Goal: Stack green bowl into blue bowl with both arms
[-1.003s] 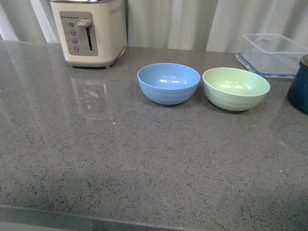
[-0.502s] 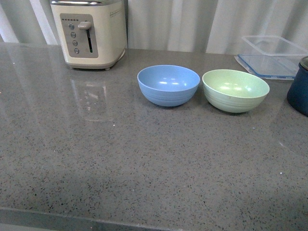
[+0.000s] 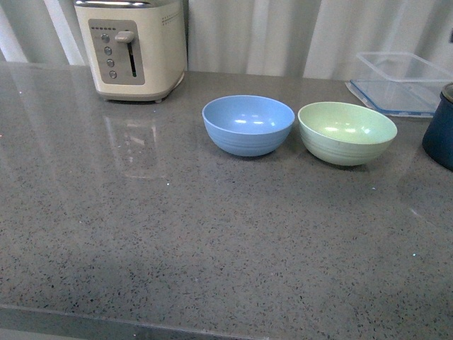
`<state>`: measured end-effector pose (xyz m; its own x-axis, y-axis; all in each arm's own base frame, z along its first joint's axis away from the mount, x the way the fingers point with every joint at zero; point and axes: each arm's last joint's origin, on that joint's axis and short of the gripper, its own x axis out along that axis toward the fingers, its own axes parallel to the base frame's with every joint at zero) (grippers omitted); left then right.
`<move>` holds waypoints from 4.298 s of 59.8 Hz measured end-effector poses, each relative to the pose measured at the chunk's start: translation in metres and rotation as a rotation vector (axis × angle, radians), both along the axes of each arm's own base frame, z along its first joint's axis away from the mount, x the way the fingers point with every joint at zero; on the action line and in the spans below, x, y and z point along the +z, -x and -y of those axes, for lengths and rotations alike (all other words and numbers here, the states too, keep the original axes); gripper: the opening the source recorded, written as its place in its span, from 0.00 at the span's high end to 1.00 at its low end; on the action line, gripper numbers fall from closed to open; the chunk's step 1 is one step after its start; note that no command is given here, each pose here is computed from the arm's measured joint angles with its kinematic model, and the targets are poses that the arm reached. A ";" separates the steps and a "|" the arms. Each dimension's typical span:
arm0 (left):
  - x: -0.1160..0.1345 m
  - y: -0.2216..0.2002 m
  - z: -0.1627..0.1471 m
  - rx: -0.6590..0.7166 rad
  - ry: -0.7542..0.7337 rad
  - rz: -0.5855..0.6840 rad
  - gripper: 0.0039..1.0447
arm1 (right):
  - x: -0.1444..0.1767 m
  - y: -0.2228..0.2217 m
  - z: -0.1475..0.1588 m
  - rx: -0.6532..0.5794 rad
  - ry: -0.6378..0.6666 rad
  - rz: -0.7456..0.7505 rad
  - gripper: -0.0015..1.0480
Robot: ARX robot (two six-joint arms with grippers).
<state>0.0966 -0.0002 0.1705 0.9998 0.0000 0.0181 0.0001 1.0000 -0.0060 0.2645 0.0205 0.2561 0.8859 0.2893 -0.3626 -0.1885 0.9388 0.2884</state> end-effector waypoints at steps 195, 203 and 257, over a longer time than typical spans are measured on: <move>0.000 0.000 0.000 0.000 -0.001 0.000 0.06 | 0.019 -0.075 -0.091 -0.042 -0.047 0.388 0.17; 0.000 0.000 0.000 0.000 -0.001 0.000 0.06 | -0.025 -0.013 -0.047 -0.258 0.194 0.427 0.49; 0.000 0.000 0.000 0.000 -0.001 0.000 0.06 | -0.087 0.114 0.020 -0.252 0.247 0.418 0.99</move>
